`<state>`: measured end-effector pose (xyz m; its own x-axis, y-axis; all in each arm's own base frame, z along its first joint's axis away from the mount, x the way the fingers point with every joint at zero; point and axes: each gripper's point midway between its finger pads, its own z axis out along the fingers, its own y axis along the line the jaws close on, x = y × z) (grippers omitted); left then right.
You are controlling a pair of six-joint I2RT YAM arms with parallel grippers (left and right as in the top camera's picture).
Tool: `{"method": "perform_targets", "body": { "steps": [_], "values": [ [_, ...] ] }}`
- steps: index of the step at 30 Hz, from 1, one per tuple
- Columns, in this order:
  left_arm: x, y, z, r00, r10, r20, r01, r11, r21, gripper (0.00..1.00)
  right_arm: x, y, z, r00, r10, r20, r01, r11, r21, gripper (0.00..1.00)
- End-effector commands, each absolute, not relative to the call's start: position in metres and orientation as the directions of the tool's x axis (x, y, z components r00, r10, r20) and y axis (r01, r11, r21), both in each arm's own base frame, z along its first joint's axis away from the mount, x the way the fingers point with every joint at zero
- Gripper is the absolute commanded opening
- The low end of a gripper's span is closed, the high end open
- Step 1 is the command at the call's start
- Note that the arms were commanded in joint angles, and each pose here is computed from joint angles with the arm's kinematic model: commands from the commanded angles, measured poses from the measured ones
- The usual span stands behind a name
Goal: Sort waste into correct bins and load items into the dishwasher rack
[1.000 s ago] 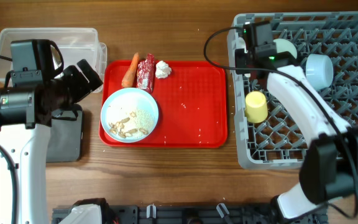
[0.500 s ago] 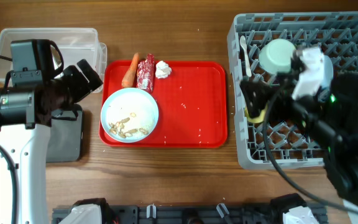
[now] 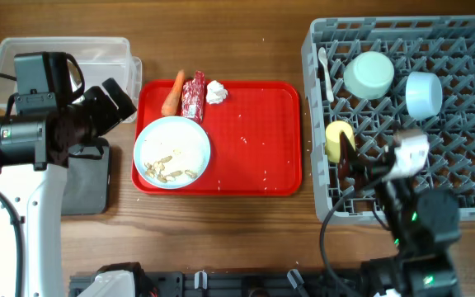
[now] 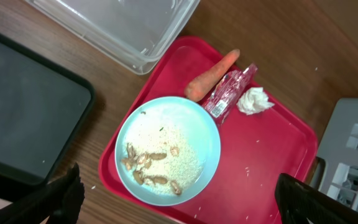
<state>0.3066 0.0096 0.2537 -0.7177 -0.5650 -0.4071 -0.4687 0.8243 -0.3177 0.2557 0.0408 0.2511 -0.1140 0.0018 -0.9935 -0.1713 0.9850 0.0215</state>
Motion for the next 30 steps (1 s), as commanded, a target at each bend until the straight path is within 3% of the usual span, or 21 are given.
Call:
{"method": "perform_targets", "body": {
  "steps": [1, 4, 7, 13, 17, 30],
  "values": [
    [0.308, 0.013, 0.257, -0.704, -0.575, -0.417, -0.481, 0.818, -0.315, 1.0, 0.242, 0.004, 0.234, -0.016, -0.001, -1.0, 0.006, 1.0, -0.001, 1.0],
    [0.308, 0.013, 0.257, -0.704, -0.575, -0.417, -0.481, 0.818, -0.315, 1.0, 0.232, -0.02, 0.224, 0.048, 0.001, -0.999, 0.131, 0.991, 0.007, 1.0],
    [0.308, 0.013, 0.257, -0.704, -0.575, -0.417, -0.481, 0.818, -0.316, 1.0, 0.238, -0.03, 0.2, 0.009, -0.027, -1.0, 0.174, 0.984, -0.025, 1.0],
    [0.308, 0.013, 0.257, -0.704, -0.575, -0.417, -0.481, 0.818, -0.315, 1.0, 0.234, -0.072, 0.194, 0.067, -0.039, -0.997, 0.343, 0.939, -0.014, 0.99],
    [0.308, 0.013, 0.257, -0.704, -0.575, -0.417, -0.481, 0.818, -0.316, 1.0, 0.235, -0.074, 0.181, 0.018, -0.029, -0.999, 0.348, 0.937, -0.021, 1.0],
    [0.308, 0.013, 0.257, -0.704, -0.575, -0.417, -0.481, 0.818, -0.316, 1.0, 0.235, -0.074, 0.181, 0.015, -0.029, -0.999, 0.347, 0.938, -0.022, 1.0]
  ]
}}
